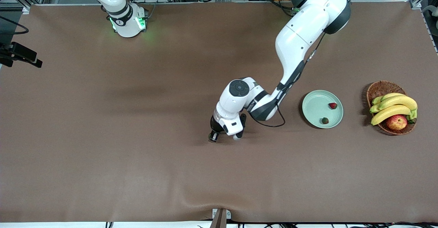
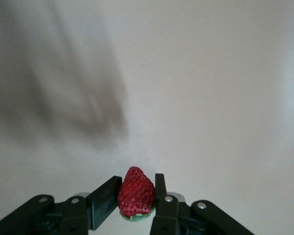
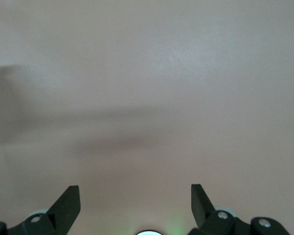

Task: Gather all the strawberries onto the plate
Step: 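Carry the strawberry to the plate with the left gripper and release it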

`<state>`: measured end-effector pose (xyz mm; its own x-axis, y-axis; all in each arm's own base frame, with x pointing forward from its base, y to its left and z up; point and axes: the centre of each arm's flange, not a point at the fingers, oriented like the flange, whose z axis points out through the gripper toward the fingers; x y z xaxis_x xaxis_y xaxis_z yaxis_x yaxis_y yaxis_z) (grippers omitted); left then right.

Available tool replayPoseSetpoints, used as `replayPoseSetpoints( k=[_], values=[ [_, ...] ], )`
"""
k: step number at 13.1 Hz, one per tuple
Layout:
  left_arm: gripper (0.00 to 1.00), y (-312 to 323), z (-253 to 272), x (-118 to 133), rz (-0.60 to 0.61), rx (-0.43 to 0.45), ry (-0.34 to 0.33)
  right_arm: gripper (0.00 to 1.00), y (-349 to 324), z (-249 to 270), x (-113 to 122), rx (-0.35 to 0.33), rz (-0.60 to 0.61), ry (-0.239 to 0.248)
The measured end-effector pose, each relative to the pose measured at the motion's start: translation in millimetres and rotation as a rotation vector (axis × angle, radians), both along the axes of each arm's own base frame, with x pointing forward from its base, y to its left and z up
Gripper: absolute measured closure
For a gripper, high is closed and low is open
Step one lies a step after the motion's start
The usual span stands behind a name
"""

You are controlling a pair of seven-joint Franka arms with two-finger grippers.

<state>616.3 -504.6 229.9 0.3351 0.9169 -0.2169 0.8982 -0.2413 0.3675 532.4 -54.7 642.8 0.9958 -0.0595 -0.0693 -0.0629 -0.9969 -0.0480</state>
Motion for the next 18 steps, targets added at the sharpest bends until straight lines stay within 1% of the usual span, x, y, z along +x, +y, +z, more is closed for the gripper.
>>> replayPoseSetpoints(
  k=[2,4,7,10,15,18],
  values=[
    [0.66,16,29,12,-0.037,0.03,0.018,0.0,0,0,0,0.0,0.0,0.0],
    [0.66,27,48,17,-0.066,0.058,0.035,0.0,0,0,0,0.0,0.0,0.0],
    [0.66,48,72,24,-0.162,0.146,0.053,0.0,0,0,0,0.0,0.0,0.0],
    [0.66,79,96,32,-0.247,0.213,0.103,0.0,1,0,0,0.001,0.001,0.0],
    [0.66,125,104,34,-0.42,0.342,0.213,0.0,1,0,0,0.001,0.001,0.0],
    [0.66,161,117,45,-0.498,0.377,0.225,0.0,1,0,0,0.001,0.002,0.0]
  ],
)
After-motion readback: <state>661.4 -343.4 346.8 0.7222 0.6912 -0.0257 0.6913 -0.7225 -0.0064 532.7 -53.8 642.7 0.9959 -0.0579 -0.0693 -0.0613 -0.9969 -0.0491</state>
